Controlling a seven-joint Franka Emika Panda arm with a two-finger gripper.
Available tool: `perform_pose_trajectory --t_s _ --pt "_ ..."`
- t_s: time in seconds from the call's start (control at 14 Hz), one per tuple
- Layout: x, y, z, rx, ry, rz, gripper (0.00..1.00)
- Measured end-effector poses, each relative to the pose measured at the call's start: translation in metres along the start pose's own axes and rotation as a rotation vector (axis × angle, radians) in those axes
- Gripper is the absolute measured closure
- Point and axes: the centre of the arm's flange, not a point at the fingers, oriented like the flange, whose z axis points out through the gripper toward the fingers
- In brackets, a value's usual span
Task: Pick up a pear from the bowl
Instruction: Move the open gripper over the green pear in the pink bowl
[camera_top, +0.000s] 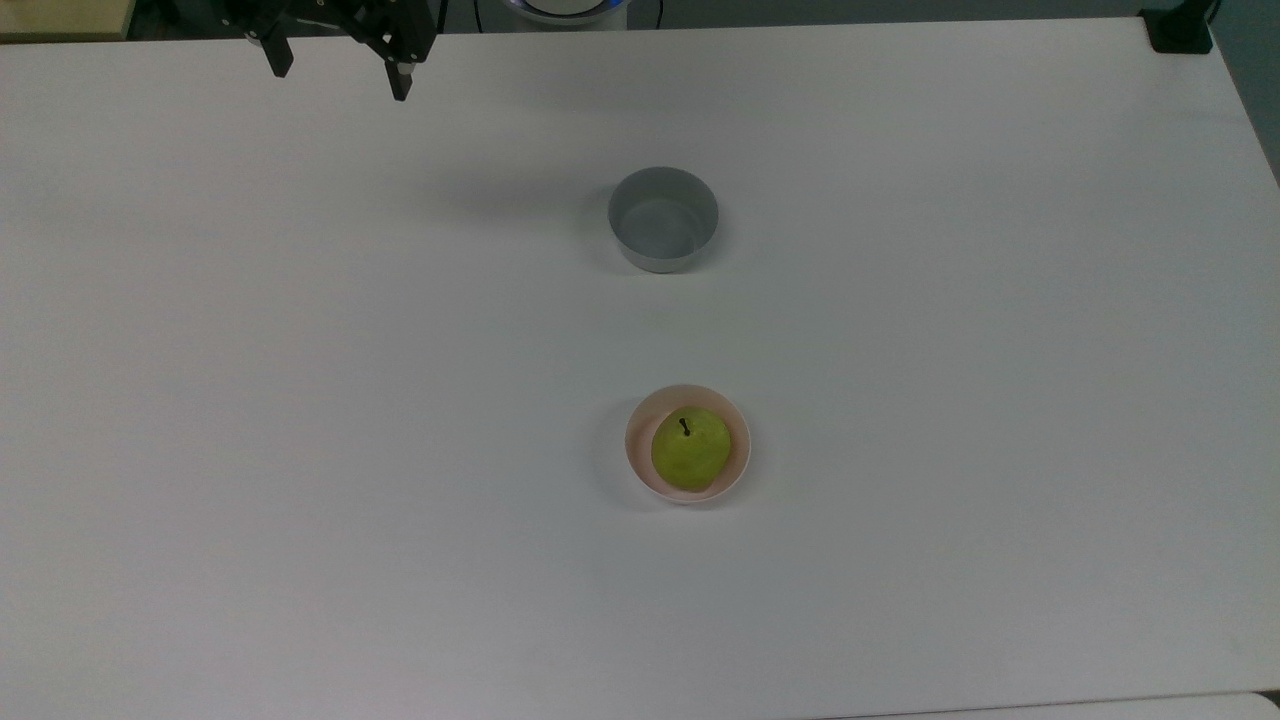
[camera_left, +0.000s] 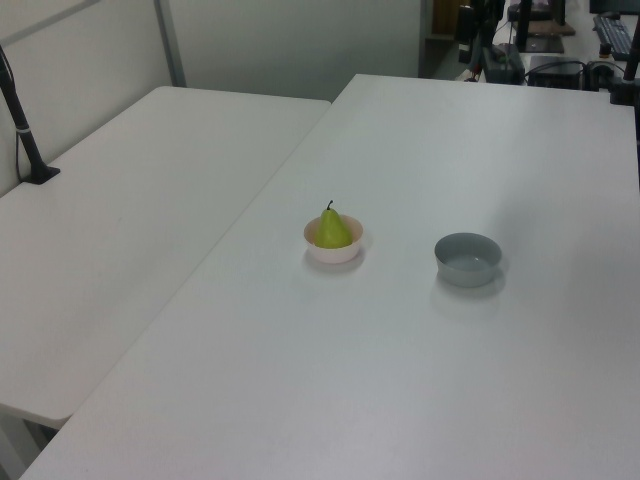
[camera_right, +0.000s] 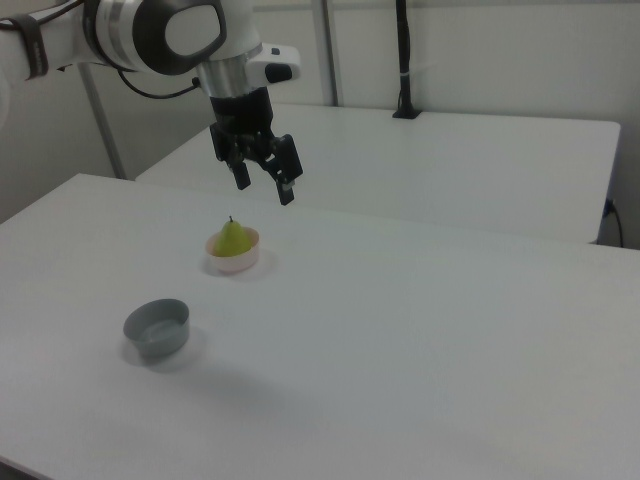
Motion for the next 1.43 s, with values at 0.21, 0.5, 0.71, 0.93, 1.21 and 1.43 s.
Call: perform_pose_trajectory --t_s 0.21,0.5,0.71,0.93,1.21,1.43 --pt "-0.0008 0.0016 0.0005 0.000 -0.007 0.005 0.00" --pt "-0.0014 0.0022 0.0010 -0.001 -0.013 0.006 0.00" --pt "-0.0015 0.0018 0.0011 -0.001 -0.014 0.005 0.00" --pt "-0.0016 0.0017 0.0012 -0.001 -0.015 0.005 0.00" --pt "-0.0015 0.0017 0.0018 -0.001 -0.016 0.005 0.00" --pt "-0.0006 0.0001 0.0048 -0.002 -0.021 0.003 0.00"
